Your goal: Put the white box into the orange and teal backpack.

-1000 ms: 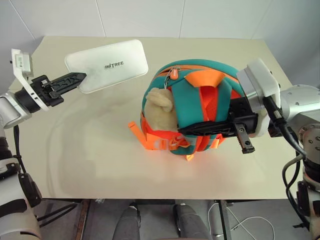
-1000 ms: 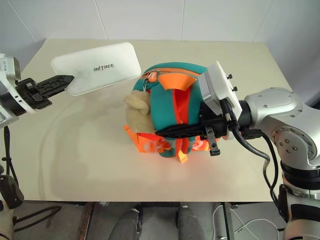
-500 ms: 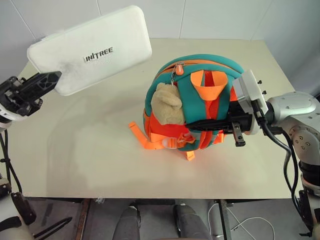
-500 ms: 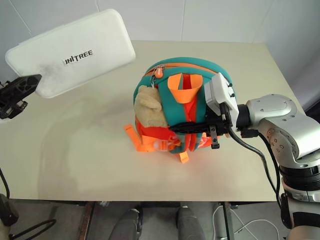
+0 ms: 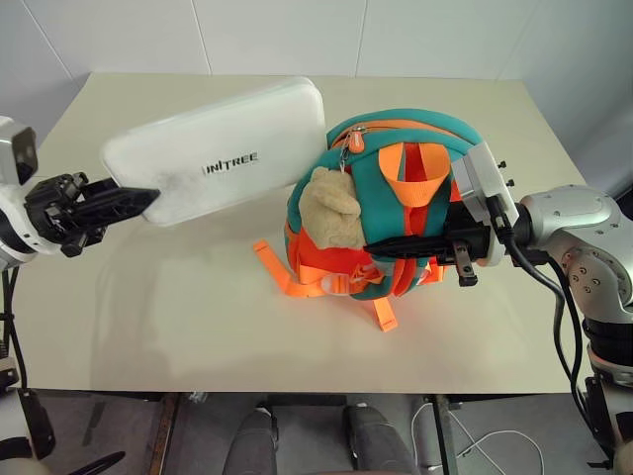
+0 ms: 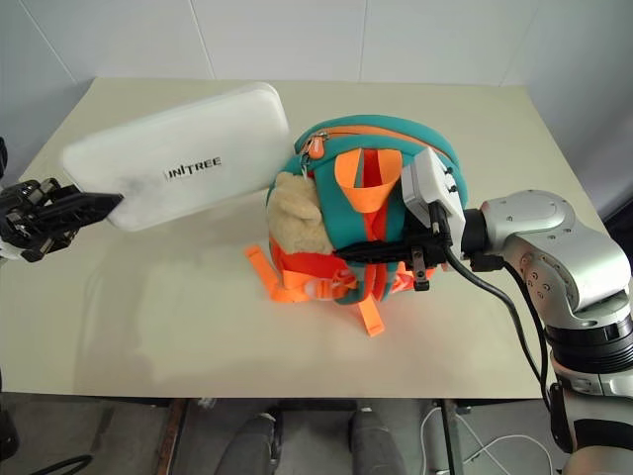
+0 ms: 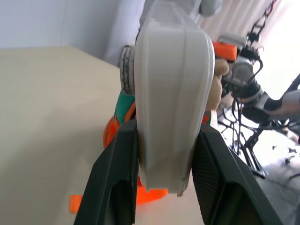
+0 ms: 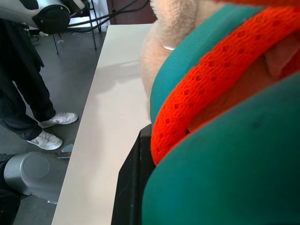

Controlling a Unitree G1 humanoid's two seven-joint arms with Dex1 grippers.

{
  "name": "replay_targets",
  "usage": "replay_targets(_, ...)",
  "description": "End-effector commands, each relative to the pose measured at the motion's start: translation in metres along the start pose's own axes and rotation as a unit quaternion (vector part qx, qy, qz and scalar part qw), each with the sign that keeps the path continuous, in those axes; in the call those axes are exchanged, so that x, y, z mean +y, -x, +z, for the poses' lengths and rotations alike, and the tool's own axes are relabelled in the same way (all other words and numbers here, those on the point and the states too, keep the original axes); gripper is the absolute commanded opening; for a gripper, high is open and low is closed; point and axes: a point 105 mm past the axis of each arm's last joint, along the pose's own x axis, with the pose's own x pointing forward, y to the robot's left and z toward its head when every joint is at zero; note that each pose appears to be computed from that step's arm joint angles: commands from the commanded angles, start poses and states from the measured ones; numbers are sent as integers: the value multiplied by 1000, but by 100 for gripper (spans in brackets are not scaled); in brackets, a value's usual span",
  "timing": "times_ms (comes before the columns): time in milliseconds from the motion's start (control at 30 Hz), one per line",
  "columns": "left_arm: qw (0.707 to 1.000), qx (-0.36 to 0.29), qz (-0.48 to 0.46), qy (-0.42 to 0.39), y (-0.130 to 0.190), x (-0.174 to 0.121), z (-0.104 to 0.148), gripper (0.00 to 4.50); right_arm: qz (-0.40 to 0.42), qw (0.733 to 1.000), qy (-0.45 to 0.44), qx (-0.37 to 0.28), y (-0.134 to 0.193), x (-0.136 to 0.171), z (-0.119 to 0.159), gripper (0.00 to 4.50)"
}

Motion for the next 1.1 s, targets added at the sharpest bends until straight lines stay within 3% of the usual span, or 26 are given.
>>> replay_targets(33,997,65,-20,-37,-8,0,1,123,-10,1000,27,-5,2,-1,8,0)
replay_targets(567,963,252,-3,-98,-52,27,12,122,-12,999,31,-3,-1,-5,5,0)
replay_targets(833,963,251,24,-98,-109,51,10,121,-3,999,33,-6,-7,-5,3,0)
replay_targets(1100,971,235,16,-49,-173,54,-15,121,5,999,29,-11,-13,-2,1,0)
